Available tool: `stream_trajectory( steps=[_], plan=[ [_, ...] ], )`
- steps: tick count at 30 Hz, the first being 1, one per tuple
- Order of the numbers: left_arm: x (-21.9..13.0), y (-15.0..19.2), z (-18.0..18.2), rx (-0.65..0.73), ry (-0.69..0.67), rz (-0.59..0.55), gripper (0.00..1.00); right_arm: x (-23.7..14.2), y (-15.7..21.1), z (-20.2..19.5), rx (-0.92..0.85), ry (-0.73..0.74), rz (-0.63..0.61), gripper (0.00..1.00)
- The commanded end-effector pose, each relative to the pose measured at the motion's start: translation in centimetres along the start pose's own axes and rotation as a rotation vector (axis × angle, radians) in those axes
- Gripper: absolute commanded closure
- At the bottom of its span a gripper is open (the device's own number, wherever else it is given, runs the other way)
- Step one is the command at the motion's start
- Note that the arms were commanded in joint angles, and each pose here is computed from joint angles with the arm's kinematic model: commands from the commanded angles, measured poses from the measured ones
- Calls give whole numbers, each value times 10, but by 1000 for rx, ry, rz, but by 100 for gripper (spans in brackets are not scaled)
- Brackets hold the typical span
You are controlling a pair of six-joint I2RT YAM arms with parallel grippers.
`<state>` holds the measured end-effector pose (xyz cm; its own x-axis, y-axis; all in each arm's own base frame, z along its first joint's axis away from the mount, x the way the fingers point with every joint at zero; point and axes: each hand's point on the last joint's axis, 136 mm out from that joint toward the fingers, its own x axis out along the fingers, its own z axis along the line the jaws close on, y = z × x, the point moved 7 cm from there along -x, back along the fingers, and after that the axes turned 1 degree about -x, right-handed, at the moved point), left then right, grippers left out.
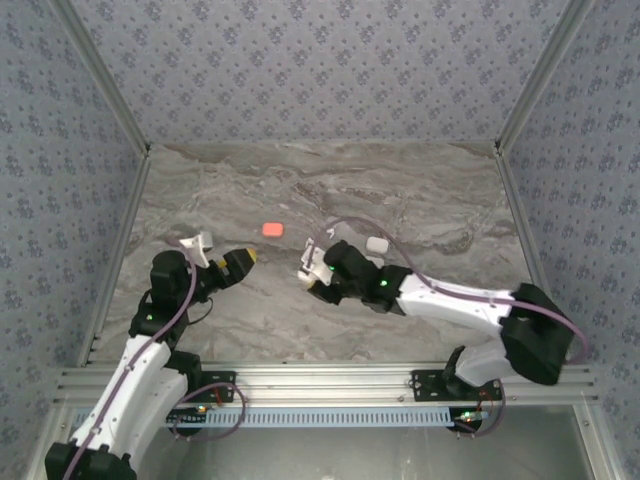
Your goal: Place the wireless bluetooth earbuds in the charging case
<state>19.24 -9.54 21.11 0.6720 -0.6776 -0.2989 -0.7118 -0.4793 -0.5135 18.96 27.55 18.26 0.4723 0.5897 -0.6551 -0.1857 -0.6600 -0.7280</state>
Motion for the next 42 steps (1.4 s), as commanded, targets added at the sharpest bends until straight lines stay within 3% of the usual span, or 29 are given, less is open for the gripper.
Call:
stream_trajectory(
  steps=[1,8,22,28,37,42],
  plan=[
    [-1,3,-37,78,263,72,17,-25,-1,-4,-129,-7,-121,56],
    [11,22,-75,175,395,192,18,-62,-2,-8,-212,30,-254,55],
    [59,52,-116,273,495,355,20,-79,-10,-11,-232,58,-287,55],
    [76,65,-126,303,511,420,27,-79,-9,-11,-218,60,-290,55],
    [88,70,-127,299,508,451,55,-78,-7,-13,-203,82,-275,55],
    [88,70,-127,303,498,452,64,-77,-5,-16,-189,99,-258,55]
  ],
)
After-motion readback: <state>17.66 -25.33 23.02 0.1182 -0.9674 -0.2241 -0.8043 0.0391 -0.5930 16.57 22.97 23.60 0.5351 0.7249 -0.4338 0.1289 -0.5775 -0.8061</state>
